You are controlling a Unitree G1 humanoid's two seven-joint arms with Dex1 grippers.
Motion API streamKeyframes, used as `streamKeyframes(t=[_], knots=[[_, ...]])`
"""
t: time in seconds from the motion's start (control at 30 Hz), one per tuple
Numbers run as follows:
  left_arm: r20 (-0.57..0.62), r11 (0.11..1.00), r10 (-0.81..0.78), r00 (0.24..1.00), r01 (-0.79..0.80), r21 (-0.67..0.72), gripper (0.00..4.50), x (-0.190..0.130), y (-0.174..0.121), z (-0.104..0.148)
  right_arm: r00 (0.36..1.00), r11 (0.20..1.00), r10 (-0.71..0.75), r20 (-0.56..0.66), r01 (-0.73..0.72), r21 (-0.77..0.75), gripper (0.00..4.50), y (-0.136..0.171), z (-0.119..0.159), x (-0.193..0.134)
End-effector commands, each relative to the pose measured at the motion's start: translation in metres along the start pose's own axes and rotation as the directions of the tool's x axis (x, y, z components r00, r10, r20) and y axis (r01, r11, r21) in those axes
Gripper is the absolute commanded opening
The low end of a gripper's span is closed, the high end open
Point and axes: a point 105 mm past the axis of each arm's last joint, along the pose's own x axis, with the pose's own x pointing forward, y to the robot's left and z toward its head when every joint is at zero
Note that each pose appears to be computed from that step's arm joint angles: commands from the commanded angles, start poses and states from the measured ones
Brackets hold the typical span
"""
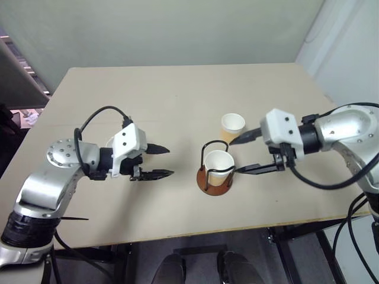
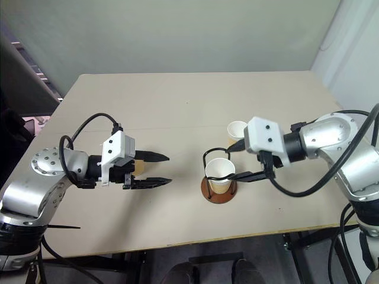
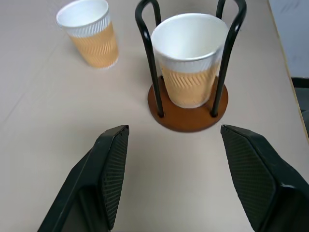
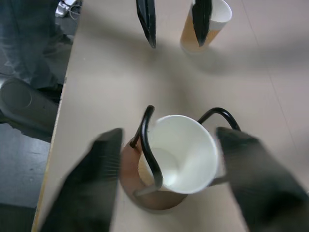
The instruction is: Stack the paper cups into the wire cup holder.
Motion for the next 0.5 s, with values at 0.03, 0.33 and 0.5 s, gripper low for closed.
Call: streamKeyframes(t=[0.03, 0.33, 0.5], knots=[[0.026, 0.999, 0.025, 0.999, -0.026, 0.042, 3.28, -0.008, 0.001, 0.013, 0.976, 0.975, -0.216, -0.032, 0.214, -0.058, 4.15, -0.055, -0.007, -0.026], [0.048, 0.997, 0.069, 0.996, -0.071, 0.029, 3.28, 0.001, 0.002, 0.014, 0.970, 0.978, -0.204, -0.136, 0.197, -0.062, 4.15, -0.101, -0.059, 0.018], [0.042, 0.997, 0.076, 0.996, -0.077, 0.020, 3.28, 0.000, -0.004, 0.013, 0.974, 0.988, -0.152, -0.169, 0.144, -0.059, 4.15, -0.098, -0.076, 0.035]])
